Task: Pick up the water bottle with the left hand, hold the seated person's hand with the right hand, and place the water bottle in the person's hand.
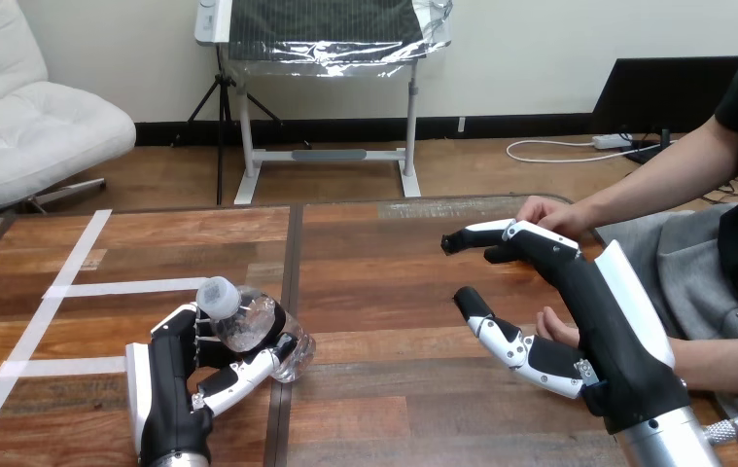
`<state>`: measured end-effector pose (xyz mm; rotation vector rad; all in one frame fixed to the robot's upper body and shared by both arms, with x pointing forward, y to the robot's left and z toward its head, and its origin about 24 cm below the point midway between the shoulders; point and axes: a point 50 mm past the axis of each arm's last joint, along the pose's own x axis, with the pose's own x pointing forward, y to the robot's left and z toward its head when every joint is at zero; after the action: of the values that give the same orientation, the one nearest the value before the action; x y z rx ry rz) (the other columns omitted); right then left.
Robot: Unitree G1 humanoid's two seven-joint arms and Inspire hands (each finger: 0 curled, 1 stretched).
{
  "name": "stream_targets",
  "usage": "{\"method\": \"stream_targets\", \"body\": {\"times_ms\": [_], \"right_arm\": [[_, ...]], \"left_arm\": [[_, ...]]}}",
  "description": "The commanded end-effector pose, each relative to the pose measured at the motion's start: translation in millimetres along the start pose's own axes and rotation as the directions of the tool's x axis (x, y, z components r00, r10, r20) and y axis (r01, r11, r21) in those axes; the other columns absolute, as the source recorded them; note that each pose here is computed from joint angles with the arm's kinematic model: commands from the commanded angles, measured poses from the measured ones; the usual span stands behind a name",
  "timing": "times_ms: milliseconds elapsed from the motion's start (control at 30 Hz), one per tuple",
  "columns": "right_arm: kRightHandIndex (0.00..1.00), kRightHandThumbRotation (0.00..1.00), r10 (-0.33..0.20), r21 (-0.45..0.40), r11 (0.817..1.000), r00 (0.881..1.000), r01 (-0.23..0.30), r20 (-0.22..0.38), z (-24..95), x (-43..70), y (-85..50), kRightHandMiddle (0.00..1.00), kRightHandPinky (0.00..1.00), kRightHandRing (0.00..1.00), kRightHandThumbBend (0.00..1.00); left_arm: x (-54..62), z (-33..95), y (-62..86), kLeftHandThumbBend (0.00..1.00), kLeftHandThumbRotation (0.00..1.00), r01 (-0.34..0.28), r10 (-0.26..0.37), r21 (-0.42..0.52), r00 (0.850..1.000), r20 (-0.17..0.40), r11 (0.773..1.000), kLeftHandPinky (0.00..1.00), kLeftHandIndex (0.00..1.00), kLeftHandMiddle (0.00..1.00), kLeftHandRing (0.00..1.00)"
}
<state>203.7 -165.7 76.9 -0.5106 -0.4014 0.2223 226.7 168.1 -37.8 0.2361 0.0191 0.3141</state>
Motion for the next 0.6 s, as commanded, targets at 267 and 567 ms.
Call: {"method": "stream_targets", "body": {"times_ms": [267, 567], "right_arm": [[0.67, 0.0, -0.041, 0.0, 0.999, 0.995, 0.041, 0.088, 12.6, 19.2, -9.2, 0.73, 0.74, 0.77, 0.37], [0.67, 0.0, -0.051, 0.005, 0.999, 0.995, 0.051, 0.088, 12.1, 19.1, -10.8, 0.74, 0.73, 0.76, 0.4]], "left_arm": [[22.7, 62.3, -2.6, 0.64, 0.0, -0.002, 0.03, -0.1, 0.958, 0.286, 0.995, 0.45, 0.5, 0.46, 0.44], [19.4, 64.6, -2.4, 0.65, 0.0, 0.002, 0.027, -0.105, 0.959, 0.281, 0.994, 0.45, 0.49, 0.45, 0.44]]}}
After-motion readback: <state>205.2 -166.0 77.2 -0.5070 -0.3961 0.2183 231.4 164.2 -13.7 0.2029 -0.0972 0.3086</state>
